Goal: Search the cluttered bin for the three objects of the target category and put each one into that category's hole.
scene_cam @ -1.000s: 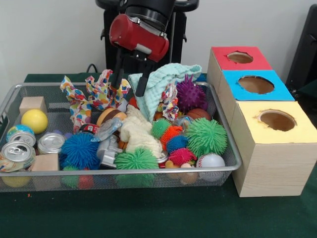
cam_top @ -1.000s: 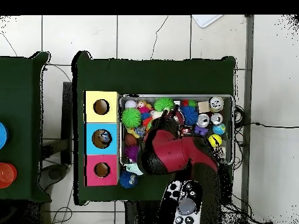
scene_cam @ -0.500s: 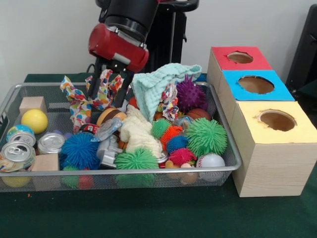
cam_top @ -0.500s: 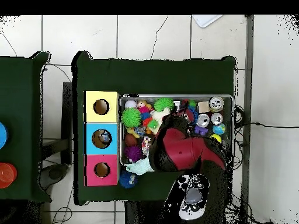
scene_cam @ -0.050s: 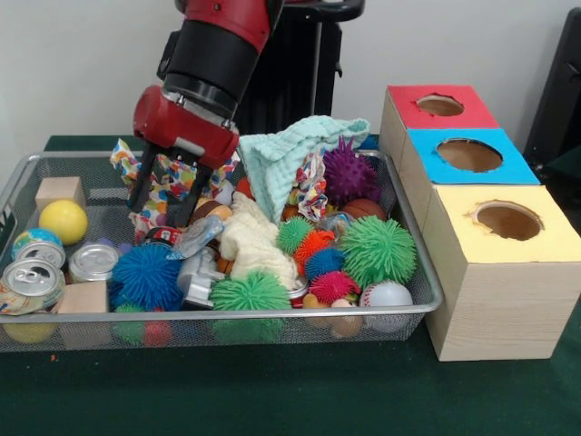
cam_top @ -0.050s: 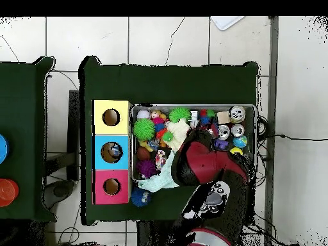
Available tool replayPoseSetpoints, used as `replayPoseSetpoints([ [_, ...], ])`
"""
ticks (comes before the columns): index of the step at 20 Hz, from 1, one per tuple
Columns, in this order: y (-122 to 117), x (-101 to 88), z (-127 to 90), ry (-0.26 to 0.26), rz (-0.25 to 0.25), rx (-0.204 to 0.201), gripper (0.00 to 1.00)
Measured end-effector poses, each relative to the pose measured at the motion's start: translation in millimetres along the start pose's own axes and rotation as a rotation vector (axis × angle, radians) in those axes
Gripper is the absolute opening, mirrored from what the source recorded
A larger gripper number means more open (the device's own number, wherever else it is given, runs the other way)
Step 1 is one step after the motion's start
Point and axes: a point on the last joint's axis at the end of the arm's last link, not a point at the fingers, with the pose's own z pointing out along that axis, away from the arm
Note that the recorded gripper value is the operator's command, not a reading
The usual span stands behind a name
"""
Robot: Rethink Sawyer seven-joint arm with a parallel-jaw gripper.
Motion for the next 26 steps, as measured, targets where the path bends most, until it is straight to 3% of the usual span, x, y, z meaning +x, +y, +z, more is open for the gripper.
replayPoseSetpoints([
  [11,24,26.9,17,0.050,-0.013,-0.037,1.00],
  [22,12,28.2,15,0.049,0.006,-0.025,1.00],
  [26,-1,19.4,6,0.032,0.027,-0.011,1.00],
])
